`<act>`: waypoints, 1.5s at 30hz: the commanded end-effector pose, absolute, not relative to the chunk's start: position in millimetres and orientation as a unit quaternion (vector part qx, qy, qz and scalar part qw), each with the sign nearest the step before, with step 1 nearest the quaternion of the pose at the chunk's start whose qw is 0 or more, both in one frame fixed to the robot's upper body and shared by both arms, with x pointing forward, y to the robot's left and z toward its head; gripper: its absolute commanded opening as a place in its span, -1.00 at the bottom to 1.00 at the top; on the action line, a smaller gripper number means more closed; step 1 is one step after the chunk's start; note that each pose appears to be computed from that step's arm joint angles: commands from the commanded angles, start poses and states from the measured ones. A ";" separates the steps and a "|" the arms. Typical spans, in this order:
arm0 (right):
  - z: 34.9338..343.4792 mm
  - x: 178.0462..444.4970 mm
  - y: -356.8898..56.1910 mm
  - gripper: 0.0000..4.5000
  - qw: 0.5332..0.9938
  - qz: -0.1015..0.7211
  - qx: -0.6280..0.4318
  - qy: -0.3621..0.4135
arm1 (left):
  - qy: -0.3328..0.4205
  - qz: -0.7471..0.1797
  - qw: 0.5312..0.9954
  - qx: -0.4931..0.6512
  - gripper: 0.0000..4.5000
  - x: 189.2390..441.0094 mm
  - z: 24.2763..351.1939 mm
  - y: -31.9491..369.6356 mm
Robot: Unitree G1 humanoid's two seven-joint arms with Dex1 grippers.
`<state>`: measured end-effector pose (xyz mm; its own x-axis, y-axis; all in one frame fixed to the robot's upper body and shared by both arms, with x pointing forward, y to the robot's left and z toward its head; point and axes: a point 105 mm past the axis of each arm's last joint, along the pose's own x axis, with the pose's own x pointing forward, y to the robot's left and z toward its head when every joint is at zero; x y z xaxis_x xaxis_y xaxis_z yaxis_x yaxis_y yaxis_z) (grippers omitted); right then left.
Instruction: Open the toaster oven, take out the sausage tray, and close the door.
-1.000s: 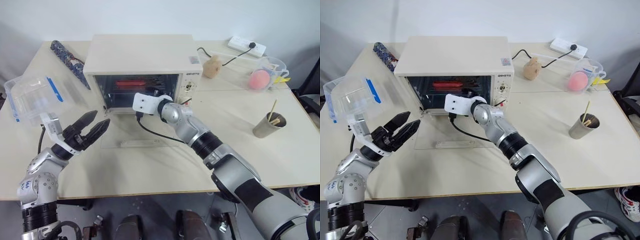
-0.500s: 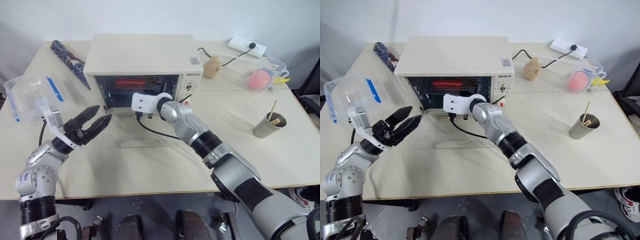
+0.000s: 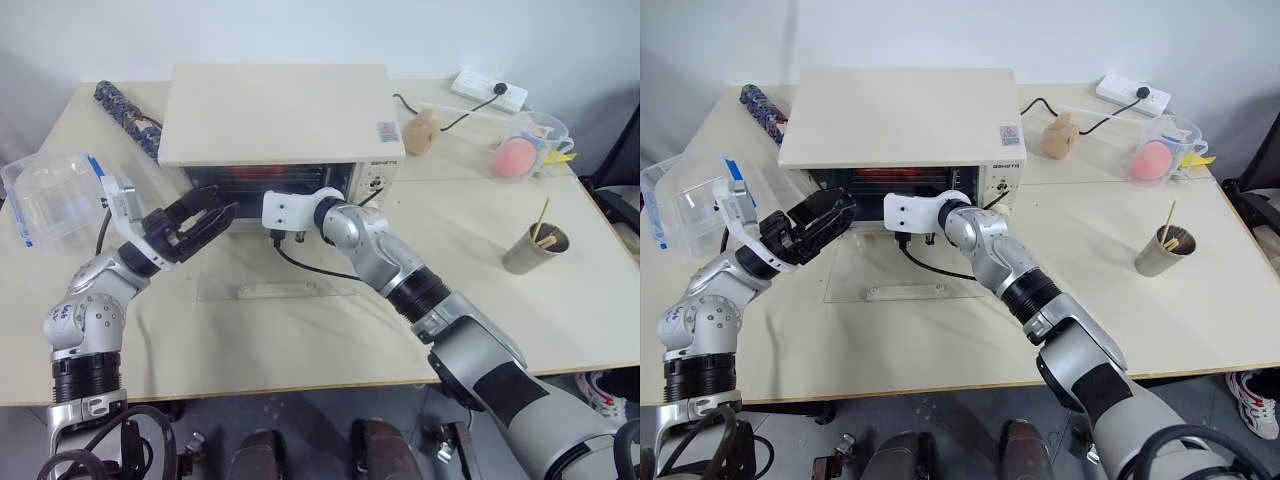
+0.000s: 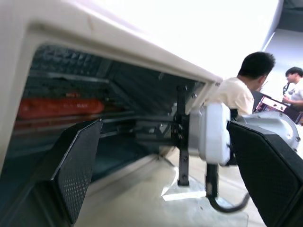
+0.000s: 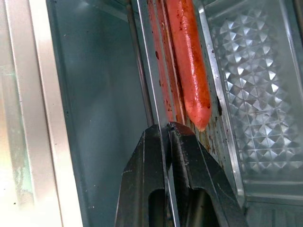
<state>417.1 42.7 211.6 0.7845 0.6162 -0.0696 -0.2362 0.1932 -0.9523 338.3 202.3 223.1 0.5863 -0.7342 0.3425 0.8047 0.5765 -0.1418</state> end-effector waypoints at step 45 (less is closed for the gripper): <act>236.7 404.1 26.4 0.09 0.750 0.235 -0.592 -0.177 | -0.124 -0.433 0.889 -0.088 1.00 380.1 242.6 218.3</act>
